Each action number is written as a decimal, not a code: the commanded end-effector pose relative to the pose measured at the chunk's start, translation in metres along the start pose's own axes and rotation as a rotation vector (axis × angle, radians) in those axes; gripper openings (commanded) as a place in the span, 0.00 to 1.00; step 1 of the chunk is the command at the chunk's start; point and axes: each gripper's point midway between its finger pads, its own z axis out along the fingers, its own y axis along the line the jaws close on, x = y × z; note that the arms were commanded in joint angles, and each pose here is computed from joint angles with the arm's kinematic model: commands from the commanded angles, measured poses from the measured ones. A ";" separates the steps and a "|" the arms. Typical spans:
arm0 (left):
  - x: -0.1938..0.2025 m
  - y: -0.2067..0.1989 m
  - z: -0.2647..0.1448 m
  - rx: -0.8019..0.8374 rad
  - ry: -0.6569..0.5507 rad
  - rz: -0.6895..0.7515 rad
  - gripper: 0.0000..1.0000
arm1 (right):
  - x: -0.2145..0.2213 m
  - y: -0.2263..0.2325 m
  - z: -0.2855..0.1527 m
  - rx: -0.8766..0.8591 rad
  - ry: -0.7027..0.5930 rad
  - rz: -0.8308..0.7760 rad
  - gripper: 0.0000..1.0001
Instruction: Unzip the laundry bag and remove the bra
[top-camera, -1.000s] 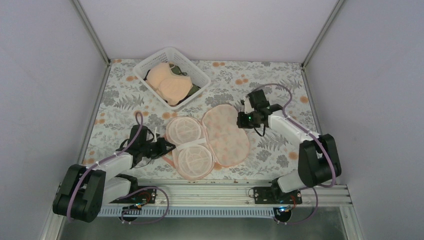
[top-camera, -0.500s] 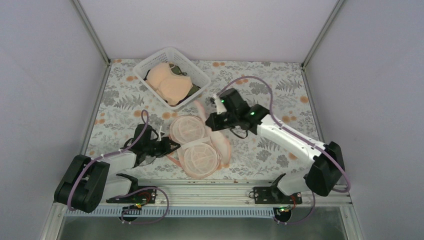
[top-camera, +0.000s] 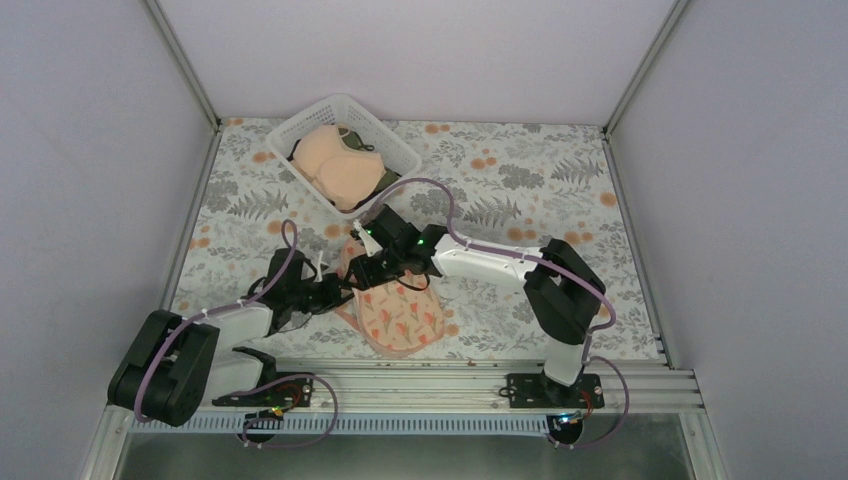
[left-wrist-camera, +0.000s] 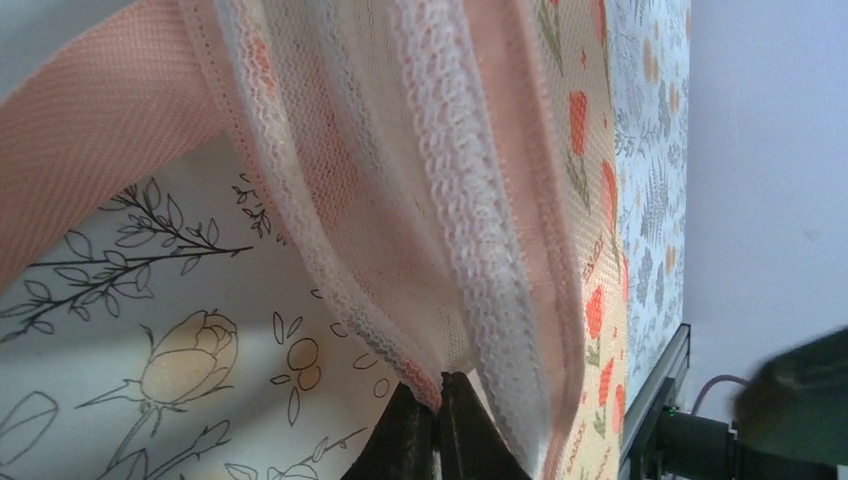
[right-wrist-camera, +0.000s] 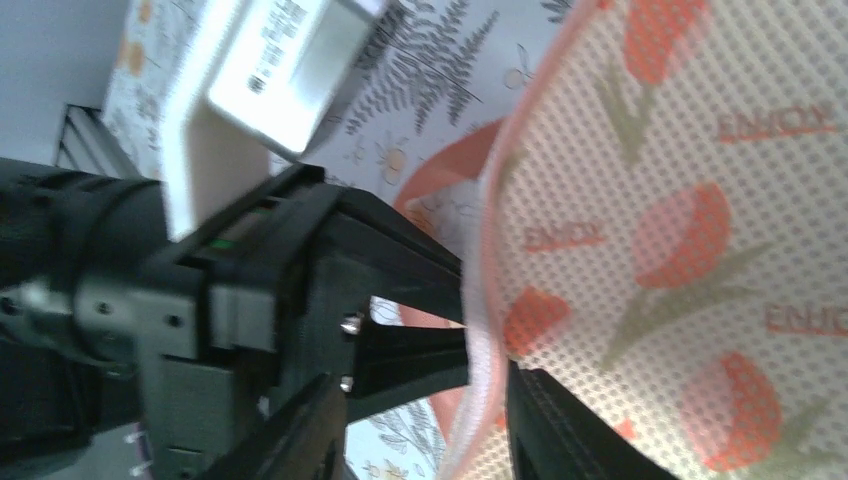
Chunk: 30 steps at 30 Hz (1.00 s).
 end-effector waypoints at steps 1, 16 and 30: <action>0.000 0.007 -0.002 -0.036 -0.020 0.002 0.07 | -0.026 0.047 -0.036 -0.122 -0.112 -0.141 0.52; -0.034 0.028 -0.037 -0.150 -0.171 -0.205 0.77 | 0.007 -0.121 -0.058 0.138 -0.096 0.051 0.90; -0.052 0.025 -0.046 -0.086 -0.248 -0.274 0.90 | 0.020 -0.149 -0.019 0.100 -0.028 0.097 0.57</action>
